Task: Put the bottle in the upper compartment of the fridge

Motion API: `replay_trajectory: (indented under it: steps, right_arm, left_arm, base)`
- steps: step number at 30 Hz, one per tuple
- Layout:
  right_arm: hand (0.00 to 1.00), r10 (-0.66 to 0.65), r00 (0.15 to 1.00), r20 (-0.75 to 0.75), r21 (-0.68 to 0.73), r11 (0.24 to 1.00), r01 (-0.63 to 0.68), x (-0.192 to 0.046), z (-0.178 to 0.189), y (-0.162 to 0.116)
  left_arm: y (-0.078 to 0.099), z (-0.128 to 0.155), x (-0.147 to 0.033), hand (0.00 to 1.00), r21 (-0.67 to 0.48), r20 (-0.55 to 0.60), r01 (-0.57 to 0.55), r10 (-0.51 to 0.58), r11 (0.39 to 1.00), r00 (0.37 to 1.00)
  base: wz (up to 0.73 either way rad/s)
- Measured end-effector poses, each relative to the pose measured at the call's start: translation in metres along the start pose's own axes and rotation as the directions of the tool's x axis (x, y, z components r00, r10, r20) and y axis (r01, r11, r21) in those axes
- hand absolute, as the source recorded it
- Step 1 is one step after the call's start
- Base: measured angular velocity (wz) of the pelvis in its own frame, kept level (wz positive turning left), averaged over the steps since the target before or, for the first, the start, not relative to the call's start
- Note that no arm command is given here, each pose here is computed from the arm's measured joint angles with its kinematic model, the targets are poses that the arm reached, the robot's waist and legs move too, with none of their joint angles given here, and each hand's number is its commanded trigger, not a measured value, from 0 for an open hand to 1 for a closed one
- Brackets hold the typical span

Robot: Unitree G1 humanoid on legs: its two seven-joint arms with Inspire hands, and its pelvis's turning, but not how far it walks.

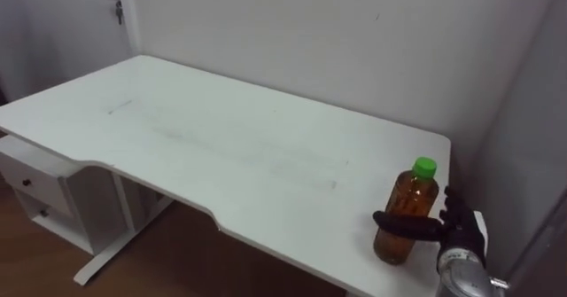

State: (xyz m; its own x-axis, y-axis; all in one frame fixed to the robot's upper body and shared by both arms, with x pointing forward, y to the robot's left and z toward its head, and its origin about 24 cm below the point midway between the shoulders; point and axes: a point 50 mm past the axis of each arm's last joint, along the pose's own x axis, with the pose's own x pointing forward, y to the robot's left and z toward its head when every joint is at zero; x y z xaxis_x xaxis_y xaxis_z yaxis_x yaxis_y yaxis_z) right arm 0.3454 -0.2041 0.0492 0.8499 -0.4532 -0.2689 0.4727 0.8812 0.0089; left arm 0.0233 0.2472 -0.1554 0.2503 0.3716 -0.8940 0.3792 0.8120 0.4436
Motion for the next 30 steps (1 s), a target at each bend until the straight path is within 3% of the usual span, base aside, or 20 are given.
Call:
replay_trajectory:
  steps: [9,19,30]
  right_arm:
    - [0.0,-0.031,0.999,0.029,-0.019,0.999,0.032,0.008,0.011,-0.01]
    - [0.0,-0.038,0.997,0.068,-0.014,0.999,0.039,0.015,0.033,-0.003]
    - [0.0,-0.008,0.997,0.079,-0.01,1.0,0.009,0.016,0.033,-0.003]
  left_arm:
    - [0.0,0.011,0.001,0.0,-0.136,0.03,0.004,0.0,0.991,1.0]
    - [0.004,0.019,0.003,0.0,-0.119,0.061,-0.012,0.019,0.993,0.998]
    - [0.006,0.026,0.005,0.0,-0.119,0.084,-0.007,0.017,0.993,0.996]
  base:
    - [0.0]
    - [0.0]
    - [0.0]
